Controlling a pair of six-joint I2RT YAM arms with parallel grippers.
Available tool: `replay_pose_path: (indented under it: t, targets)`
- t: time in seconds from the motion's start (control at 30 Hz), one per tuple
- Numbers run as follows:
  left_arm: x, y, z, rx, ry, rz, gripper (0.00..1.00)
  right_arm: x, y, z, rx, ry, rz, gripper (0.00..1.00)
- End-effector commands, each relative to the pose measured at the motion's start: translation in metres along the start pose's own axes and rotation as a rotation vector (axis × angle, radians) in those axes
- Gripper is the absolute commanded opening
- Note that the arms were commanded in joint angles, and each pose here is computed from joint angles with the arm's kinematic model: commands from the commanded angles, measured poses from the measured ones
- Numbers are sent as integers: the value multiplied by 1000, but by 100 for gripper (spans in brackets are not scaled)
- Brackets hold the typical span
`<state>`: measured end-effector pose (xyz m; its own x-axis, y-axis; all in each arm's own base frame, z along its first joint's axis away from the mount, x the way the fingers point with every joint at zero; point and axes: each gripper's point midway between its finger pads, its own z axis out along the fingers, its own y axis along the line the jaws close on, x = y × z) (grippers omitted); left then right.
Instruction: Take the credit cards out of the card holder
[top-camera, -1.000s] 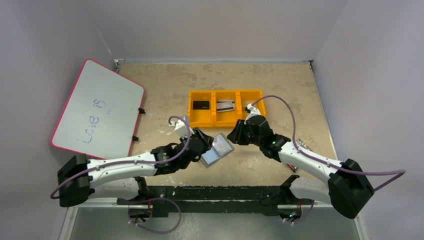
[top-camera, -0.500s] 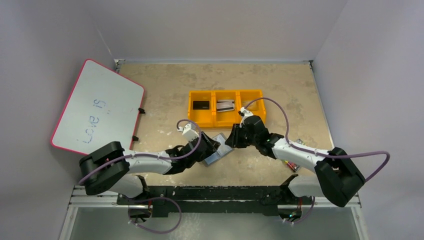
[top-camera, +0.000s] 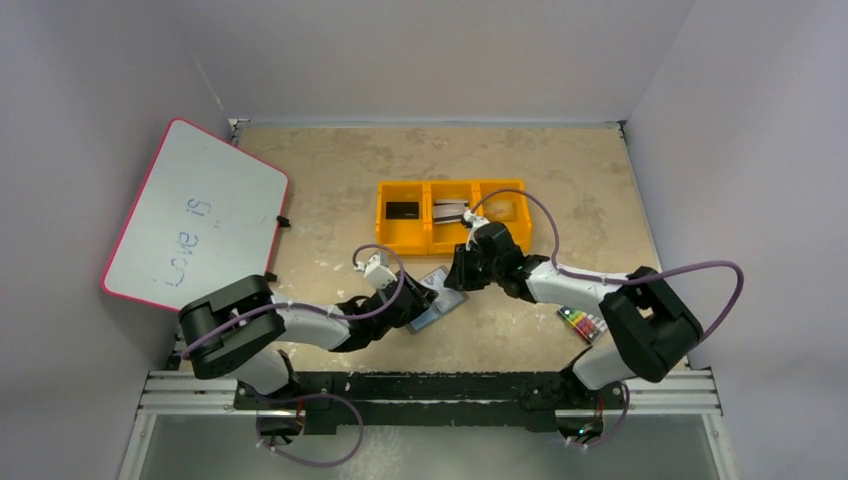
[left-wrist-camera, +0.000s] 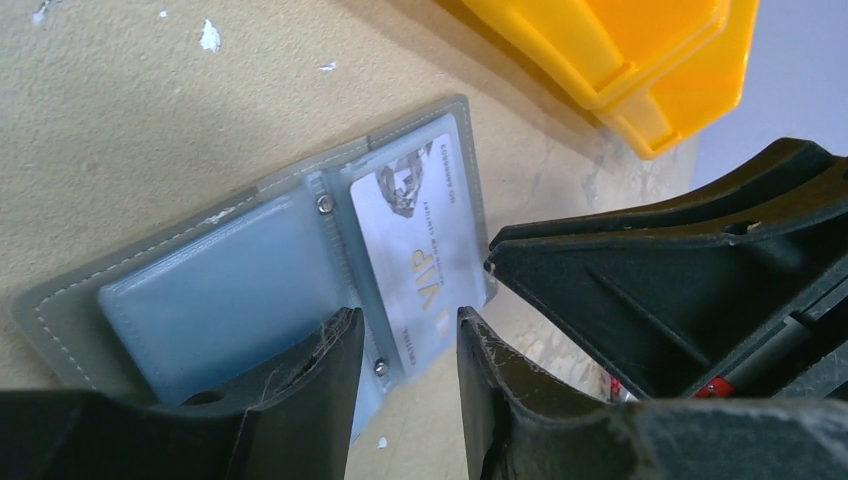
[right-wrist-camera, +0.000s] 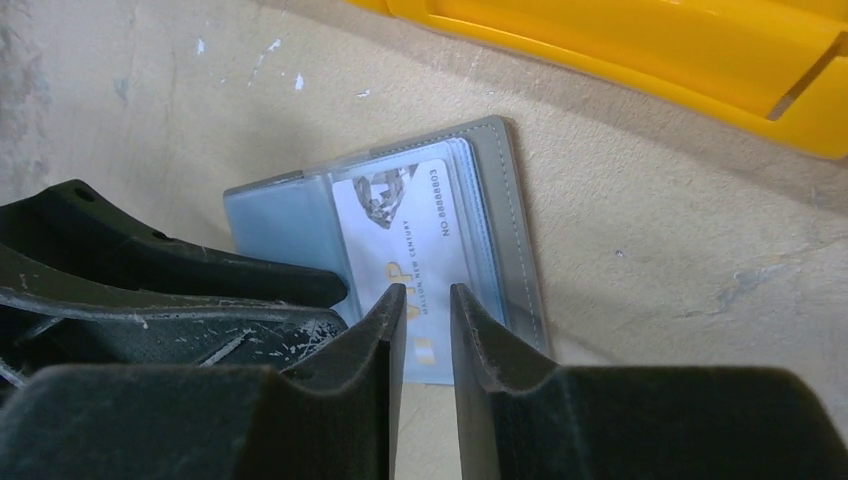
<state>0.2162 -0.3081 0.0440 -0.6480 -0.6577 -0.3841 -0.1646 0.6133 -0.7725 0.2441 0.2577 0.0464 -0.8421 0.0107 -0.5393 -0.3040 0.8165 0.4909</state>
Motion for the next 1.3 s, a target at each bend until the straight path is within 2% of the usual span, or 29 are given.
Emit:
replay_pose_path:
  t: [0.0, 0.37, 0.47, 0.67, 0.87, 1.27]
  targets:
    - [2, -8, 3, 44, 6, -48, 39, -9, 7, 4, -29, -4, -47, 24]
    - [11, 11, 9, 38, 23, -73, 38, 26, -28, 16, 81, 73, -14, 17]
    - [10, 12, 9, 65, 16, -106, 32, 31, -30, 15, 81, 77, 0, 17]
    - [6, 8, 10, 80, -8, -106, 13, 35, -32, 15, 81, 85, 6, 16]
    - [3, 14, 6, 63, -26, -103, 1, 34, -33, 14, 96, 82, 16, 16]
    - [10, 21, -4, 60, -10, -98, 0, 32, -37, 17, 124, 85, 25, 16]
